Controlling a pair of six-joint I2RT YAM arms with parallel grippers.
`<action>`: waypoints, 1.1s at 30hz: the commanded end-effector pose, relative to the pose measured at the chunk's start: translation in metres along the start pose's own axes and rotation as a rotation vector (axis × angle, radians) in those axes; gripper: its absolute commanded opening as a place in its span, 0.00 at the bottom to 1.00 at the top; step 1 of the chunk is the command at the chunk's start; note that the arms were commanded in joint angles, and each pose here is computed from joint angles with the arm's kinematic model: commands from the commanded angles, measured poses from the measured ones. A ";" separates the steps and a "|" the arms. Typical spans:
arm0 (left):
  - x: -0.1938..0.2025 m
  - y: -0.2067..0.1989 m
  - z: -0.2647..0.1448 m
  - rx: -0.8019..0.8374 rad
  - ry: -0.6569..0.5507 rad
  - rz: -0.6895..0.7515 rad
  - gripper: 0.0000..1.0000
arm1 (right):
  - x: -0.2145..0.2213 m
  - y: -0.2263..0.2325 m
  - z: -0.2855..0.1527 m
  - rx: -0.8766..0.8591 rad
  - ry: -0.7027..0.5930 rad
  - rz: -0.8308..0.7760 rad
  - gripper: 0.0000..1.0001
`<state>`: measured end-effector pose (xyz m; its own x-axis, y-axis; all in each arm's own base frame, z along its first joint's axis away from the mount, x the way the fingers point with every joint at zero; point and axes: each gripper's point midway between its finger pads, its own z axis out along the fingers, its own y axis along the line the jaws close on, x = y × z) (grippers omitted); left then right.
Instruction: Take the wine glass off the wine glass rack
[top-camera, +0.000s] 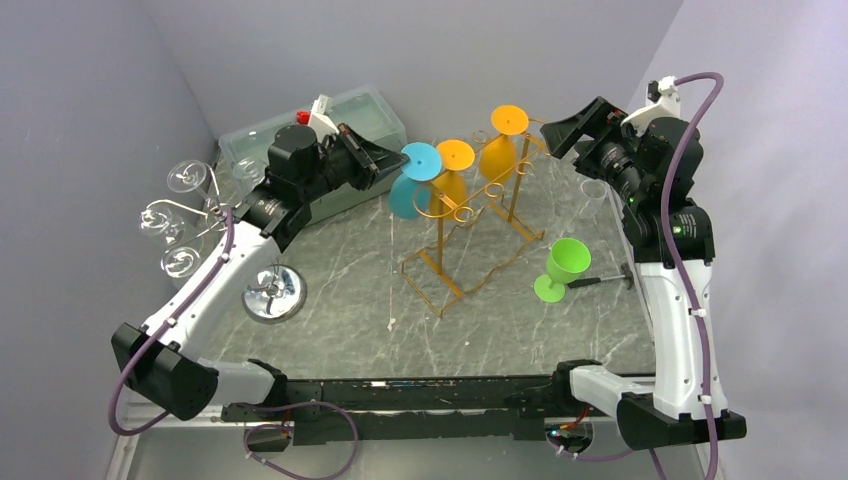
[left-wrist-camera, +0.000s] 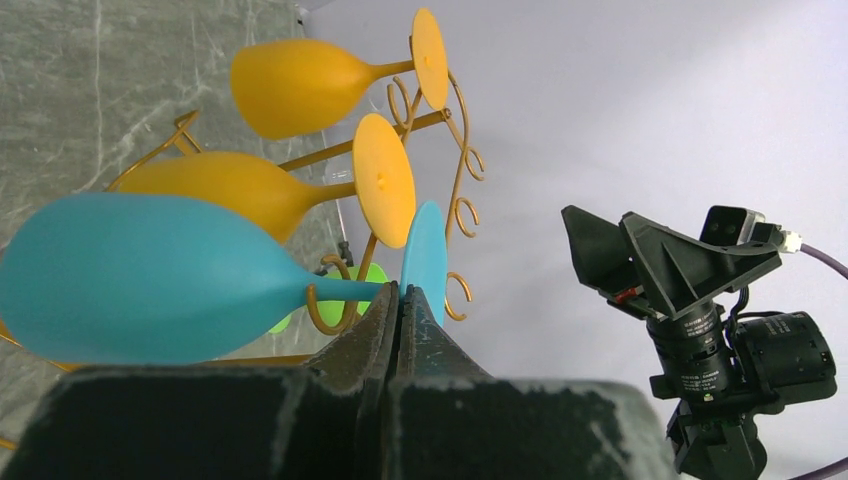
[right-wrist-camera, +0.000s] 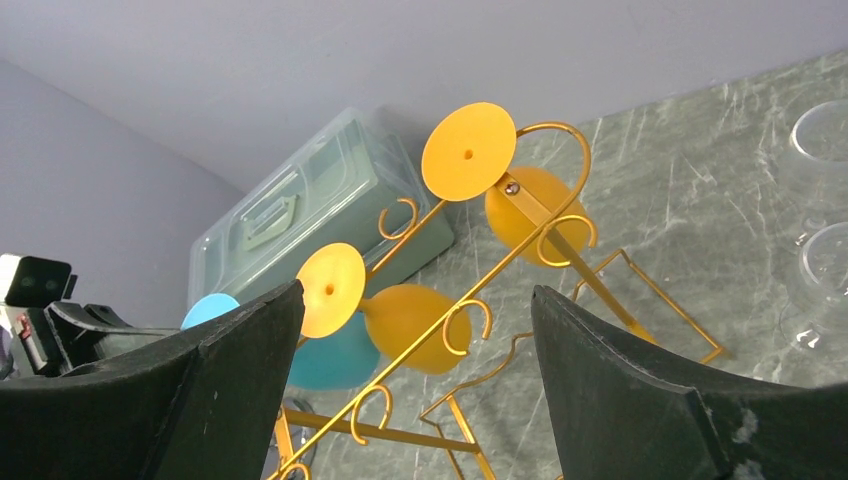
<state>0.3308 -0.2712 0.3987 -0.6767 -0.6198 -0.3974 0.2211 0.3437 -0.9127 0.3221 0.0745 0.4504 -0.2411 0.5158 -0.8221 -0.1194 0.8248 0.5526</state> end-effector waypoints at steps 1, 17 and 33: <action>-0.008 -0.011 0.004 0.063 -0.024 -0.005 0.00 | -0.016 0.012 -0.005 -0.035 -0.065 -0.006 0.86; -0.015 0.001 0.010 0.030 -0.062 -0.019 0.00 | -0.012 0.012 -0.004 -0.039 -0.057 -0.015 0.86; -0.040 -0.027 -0.010 0.058 -0.113 0.079 0.00 | -0.005 0.039 -0.005 -0.146 -0.026 -0.064 0.87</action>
<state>0.3589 -0.2555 0.3864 -0.6300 -0.6698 -0.3932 0.1736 0.3720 -0.9118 0.3175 0.0937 0.4522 -0.2639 0.4901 -0.8308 -0.1799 0.8212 0.5416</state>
